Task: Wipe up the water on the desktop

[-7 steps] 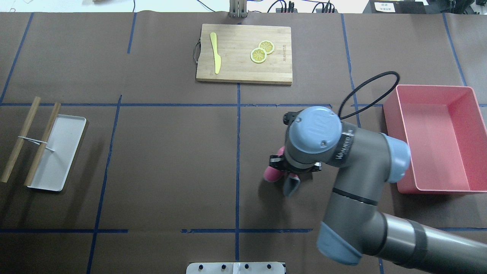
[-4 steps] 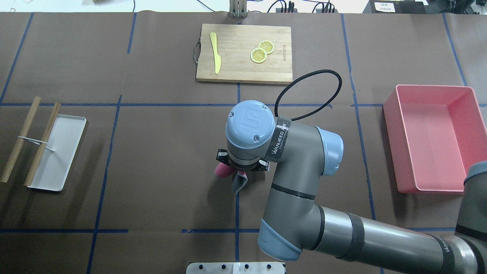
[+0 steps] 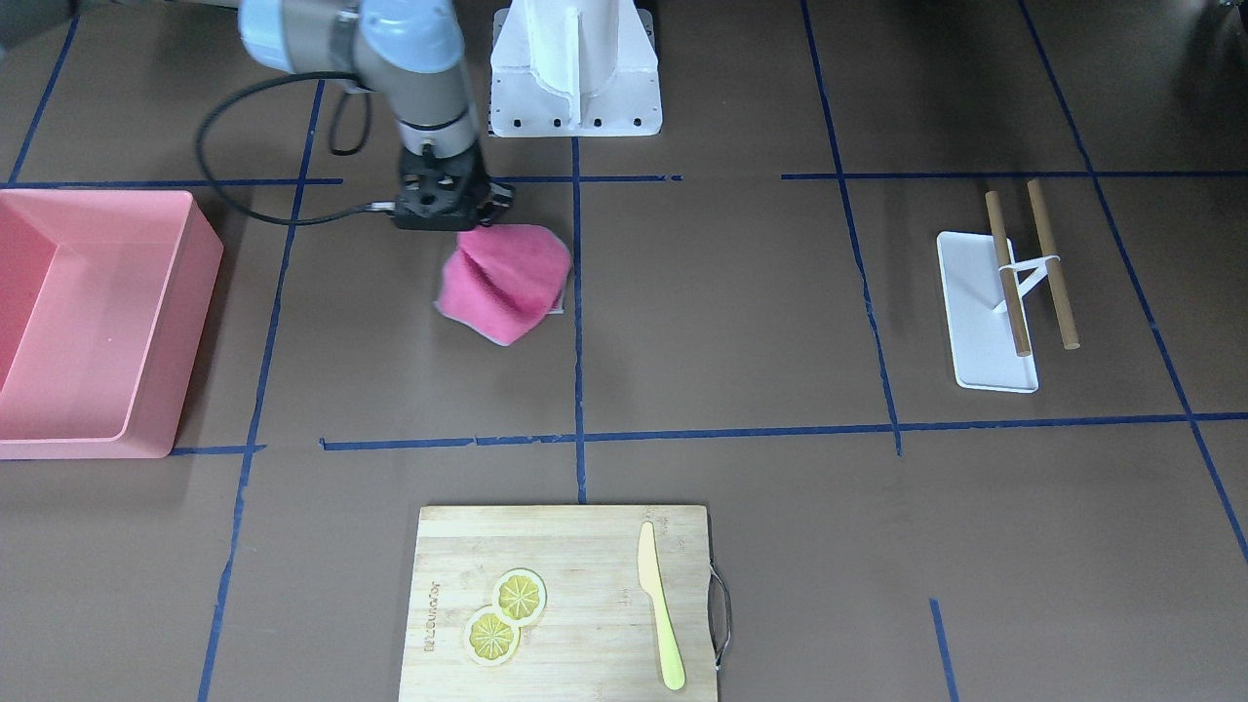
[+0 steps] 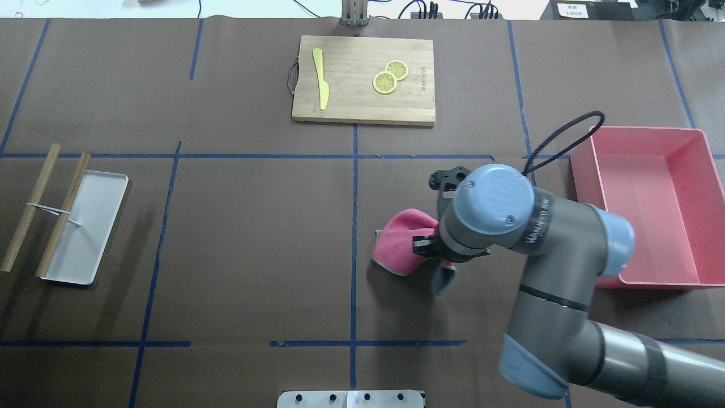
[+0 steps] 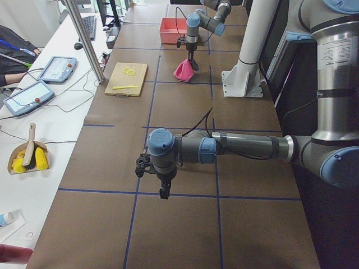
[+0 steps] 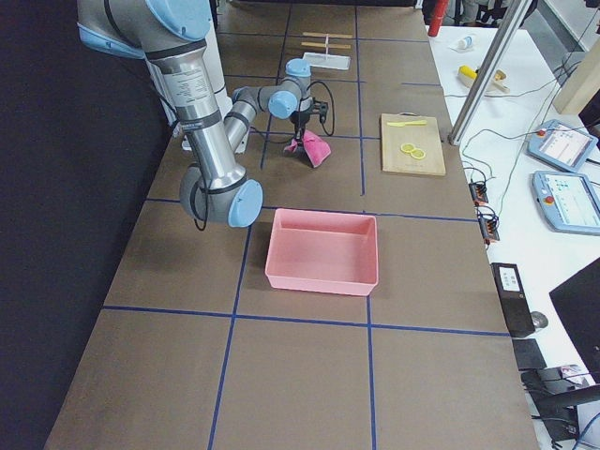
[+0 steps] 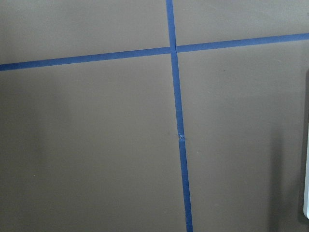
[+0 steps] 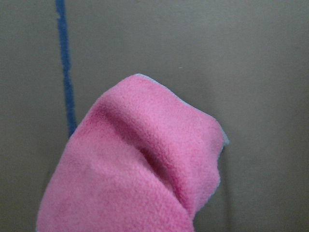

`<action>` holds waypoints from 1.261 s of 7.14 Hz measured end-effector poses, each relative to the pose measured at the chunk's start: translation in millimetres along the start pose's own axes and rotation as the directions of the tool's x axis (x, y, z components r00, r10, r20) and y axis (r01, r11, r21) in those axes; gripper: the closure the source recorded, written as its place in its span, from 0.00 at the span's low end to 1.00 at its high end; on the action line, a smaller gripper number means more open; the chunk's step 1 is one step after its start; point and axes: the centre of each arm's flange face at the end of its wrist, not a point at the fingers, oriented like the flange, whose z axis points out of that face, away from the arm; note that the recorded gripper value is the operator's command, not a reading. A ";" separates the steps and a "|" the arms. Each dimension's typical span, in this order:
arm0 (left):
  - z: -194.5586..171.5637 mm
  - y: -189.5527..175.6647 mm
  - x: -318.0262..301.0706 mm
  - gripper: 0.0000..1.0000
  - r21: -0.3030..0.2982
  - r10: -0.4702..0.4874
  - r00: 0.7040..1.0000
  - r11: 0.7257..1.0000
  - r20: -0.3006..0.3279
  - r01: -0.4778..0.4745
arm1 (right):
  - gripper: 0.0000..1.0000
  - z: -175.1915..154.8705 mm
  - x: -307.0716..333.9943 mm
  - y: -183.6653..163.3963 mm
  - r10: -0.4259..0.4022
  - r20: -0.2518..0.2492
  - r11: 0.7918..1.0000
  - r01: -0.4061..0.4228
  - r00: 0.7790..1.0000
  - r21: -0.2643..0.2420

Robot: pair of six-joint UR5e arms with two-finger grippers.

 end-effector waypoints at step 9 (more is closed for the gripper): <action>-1.9 -5.6 2.6 0.00 0.006 0.016 1.000 1.000 0.001 -0.016 | 1.00 -119.9 168.2 -91.6 -0.009 -0.039 1.000 0.008 0.999 -0.014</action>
